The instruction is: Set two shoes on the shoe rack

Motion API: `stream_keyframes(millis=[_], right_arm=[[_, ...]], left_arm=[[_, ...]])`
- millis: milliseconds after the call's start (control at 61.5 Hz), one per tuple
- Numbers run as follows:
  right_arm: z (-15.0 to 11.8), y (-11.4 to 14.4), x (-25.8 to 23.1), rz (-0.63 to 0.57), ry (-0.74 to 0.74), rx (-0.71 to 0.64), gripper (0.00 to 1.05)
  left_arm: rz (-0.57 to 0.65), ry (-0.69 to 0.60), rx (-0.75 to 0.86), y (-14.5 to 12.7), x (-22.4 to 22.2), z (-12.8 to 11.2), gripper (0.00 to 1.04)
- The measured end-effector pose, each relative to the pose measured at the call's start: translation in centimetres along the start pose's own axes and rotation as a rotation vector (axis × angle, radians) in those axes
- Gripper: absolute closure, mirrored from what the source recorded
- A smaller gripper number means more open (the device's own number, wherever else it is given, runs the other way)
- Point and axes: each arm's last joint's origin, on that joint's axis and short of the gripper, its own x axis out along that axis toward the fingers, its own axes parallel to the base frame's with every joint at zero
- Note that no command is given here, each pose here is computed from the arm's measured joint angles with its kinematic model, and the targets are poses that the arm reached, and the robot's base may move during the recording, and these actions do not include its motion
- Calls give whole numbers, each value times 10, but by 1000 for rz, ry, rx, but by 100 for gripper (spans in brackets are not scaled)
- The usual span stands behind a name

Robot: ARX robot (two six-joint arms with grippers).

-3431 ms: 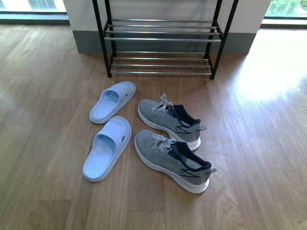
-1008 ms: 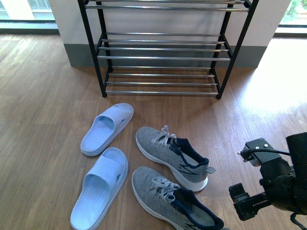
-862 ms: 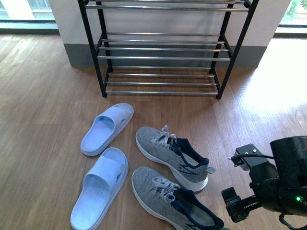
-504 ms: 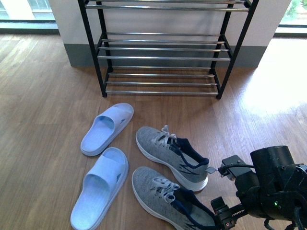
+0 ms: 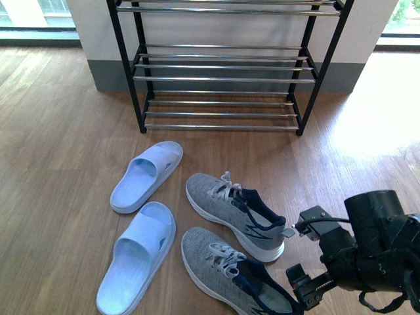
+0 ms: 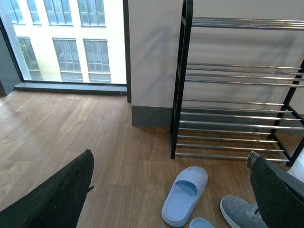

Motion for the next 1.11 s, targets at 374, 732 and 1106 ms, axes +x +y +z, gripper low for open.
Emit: stream_keyframes(millis=[374, 732, 1106], right_arm=[[0, 18, -4, 116, 47, -16, 9], [-7, 11, 30, 88, 72, 7, 9], [-8, 12, 45, 154, 44, 47, 42]], left_arm=[[0, 0, 0, 0, 0, 0, 9], [0, 0, 0, 0, 0, 0, 9], [0, 0, 0, 0, 0, 0, 9]])
